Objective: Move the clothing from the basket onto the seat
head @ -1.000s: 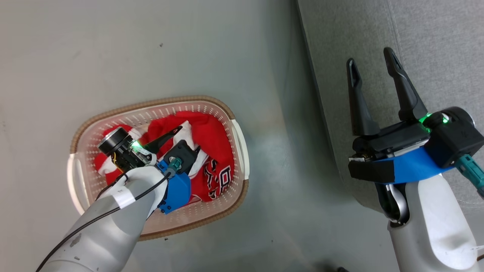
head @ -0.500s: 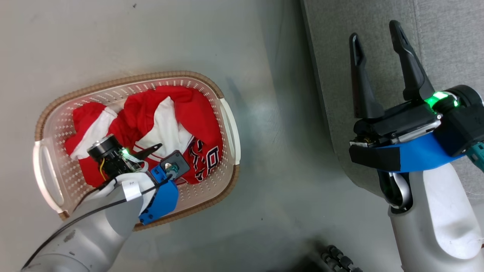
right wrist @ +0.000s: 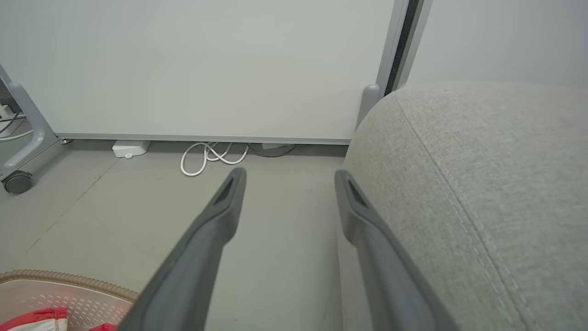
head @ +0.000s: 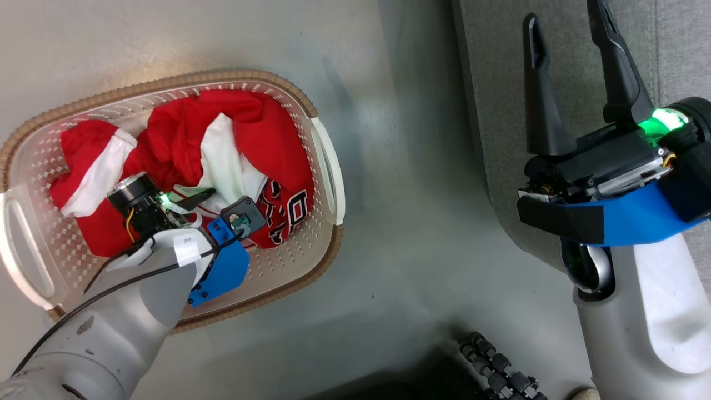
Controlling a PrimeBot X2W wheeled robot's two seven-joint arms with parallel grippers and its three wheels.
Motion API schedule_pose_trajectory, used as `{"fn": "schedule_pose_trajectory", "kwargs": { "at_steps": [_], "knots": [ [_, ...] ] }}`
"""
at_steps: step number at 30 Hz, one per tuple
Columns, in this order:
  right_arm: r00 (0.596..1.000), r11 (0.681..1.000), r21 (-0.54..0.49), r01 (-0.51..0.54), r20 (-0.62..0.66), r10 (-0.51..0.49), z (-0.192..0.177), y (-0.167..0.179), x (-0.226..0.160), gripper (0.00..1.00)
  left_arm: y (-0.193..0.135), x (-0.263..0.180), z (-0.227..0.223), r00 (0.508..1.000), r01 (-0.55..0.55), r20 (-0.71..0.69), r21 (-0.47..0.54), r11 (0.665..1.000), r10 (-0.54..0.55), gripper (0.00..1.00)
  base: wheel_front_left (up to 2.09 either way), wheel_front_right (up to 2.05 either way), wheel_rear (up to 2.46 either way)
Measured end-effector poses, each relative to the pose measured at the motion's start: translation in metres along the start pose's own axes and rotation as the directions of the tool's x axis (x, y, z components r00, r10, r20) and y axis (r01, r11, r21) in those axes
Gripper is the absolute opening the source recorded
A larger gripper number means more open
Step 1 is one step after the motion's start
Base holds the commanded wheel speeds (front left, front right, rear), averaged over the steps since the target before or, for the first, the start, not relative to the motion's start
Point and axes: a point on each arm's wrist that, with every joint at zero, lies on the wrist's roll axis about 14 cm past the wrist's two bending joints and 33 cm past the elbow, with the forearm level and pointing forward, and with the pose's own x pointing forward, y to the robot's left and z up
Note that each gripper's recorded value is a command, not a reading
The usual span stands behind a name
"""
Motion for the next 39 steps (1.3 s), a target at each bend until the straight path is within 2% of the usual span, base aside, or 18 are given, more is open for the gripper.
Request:
{"fn": "schedule_pose_trajectory", "kwargs": {
  "at_steps": [11,12,13,14,19,25,29,39],
  "knots": [
    [1.000,1.000,0.004,-0.003,-0.021,0.003,-0.018,0.000,0.004,1.00,0.002,0.021,-0.009,0.999,0.022,-0.036,-0.031,0.999,-0.023,1.00,0.00,0.00,0.00],
    [1.000,1.000,0.004,-0.004,-0.021,0.004,-0.018,0.000,0.005,1.00,0.001,0.022,-0.011,0.999,0.022,-0.045,-0.035,0.999,-0.024,0.51,0.00,0.00,0.00],
    [1.000,1.000,0.004,-0.005,-0.020,0.005,-0.018,0.001,0.005,1.00,0.002,0.022,-0.011,0.999,0.021,-0.044,-0.036,0.999,-0.022,0.22,0.00,0.00,0.00],
    [1.000,1.000,0.005,-0.006,-0.019,0.006,-0.019,0.001,0.005,1.00,0.004,0.022,-0.008,0.999,0.018,-0.034,-0.046,0.999,-0.019,0.00,0.00,0.00,0.00],
    [1.000,1.000,0.007,-0.019,-0.005,0.019,-0.015,0.006,0.009,1.00,0.007,0.019,-0.002,1.000,0.007,-0.015,-0.060,0.998,-0.008,0.00,0.00,0.00,0.00],
    [0.999,1.000,0.001,-0.024,0.028,0.024,0.000,0.007,0.011,1.00,0.013,0.009,0.019,0.997,-0.019,0.071,-0.112,0.994,0.027,0.00,0.00,0.00,0.00],
    [0.998,1.000,-0.012,-0.028,0.050,0.029,0.011,0.010,0.011,1.00,0.025,-0.004,0.049,0.982,-0.050,0.176,-0.145,0.988,0.075,0.00,0.00,0.00,0.00],
    [0.993,0.999,-0.005,-0.046,0.112,0.046,0.050,0.020,0.001,1.00,0.037,-0.056,0.098,0.925,-0.117,0.329,-0.228,0.967,0.190,0.00,0.00,0.00,0.00]
  ]
}}
